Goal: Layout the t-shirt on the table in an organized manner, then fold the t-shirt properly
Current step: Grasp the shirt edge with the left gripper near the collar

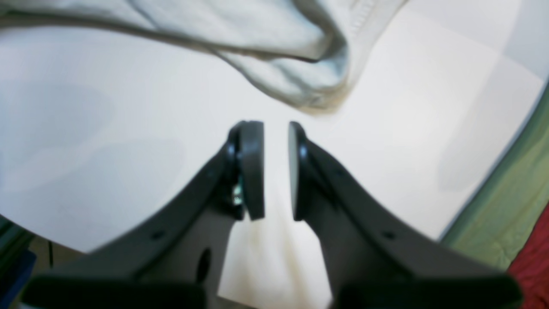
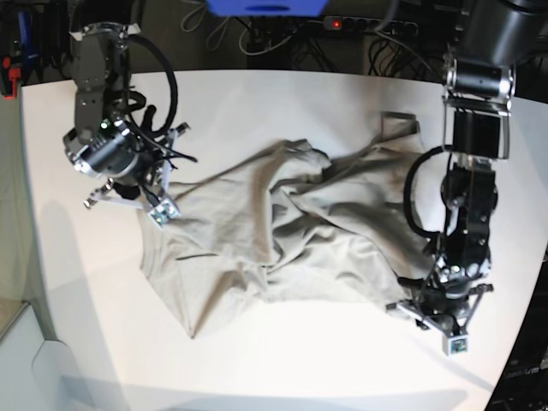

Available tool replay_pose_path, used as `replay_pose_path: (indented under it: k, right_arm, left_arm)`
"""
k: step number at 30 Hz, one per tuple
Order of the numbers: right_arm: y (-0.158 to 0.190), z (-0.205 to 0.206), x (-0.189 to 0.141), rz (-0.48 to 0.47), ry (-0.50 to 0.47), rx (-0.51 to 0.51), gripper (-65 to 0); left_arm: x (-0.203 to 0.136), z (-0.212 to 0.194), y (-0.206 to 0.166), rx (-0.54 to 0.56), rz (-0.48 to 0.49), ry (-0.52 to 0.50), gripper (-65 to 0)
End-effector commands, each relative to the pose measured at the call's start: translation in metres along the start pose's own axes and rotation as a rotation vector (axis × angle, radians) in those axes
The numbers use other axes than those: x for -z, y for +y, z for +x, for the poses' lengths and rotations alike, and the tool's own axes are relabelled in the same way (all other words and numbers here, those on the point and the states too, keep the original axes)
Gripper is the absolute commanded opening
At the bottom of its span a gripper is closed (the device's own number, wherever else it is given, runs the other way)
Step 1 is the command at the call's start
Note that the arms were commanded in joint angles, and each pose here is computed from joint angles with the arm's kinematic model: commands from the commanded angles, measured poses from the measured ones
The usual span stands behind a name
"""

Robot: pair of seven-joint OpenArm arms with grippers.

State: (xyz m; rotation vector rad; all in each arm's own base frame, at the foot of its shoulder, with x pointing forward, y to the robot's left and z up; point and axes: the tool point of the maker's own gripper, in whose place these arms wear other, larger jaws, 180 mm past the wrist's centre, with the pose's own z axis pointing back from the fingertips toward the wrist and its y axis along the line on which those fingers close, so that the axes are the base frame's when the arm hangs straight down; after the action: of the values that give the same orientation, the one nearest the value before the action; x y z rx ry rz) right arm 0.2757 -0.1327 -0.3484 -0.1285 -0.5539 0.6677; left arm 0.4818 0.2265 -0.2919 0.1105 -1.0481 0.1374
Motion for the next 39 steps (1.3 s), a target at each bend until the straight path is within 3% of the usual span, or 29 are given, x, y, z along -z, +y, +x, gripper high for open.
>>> replay_pose_path:
  k: [1, 4, 7, 12, 18, 24, 29, 39]
  right_arm:
    - [0.0, 0.005, -0.003, -0.002, -0.021, -0.031, -53.4]
    - [0.003, 0.002, -0.003, 0.006, -0.016, -0.033, -53.3]
    - [0.004, 0.0, -0.002, 0.008, -0.01, -0.034, -53.2]
    - [0.0, -0.001, -0.002, -0.001, -0.009, -0.032, -53.1]
    - [-0.007, 0.008, -0.003, -0.016, -0.029, -0.032, -53.1]
    - [-0.014, 0.005, 0.028, 0.029, 0.039, -0.012, -53.5]
    - [-0.025, 0.012, 0.047, 0.05, 0.068, 0.004, -53.1]
    - [-0.027, 0.033, 0.064, 0.083, -0.021, 0.026, -53.5]
  left_arm:
    - [0.002, 0.028, 0.008, -0.005, 0.019, -0.06, -38.3]
    - [0.01, 0.017, 0.024, -0.002, 0.053, -0.017, -22.8]
    - [0.004, 0.026, 0.033, 0.005, 0.06, -0.044, -16.9]
    - [-0.027, -0.003, 0.032, 0.045, 0.033, -0.003, -17.4]
    - [-0.075, -0.053, 0.025, -0.065, 0.003, 0.06, -17.4]
    - [-0.113, -0.096, 0.006, -0.105, -0.038, 0.102, -17.4]
    - [-0.126, -0.131, -0.009, -0.143, -0.059, 0.172, -17.4]
    - [-0.136, -0.165, -0.042, -0.185, -0.116, 0.257, -17.4]
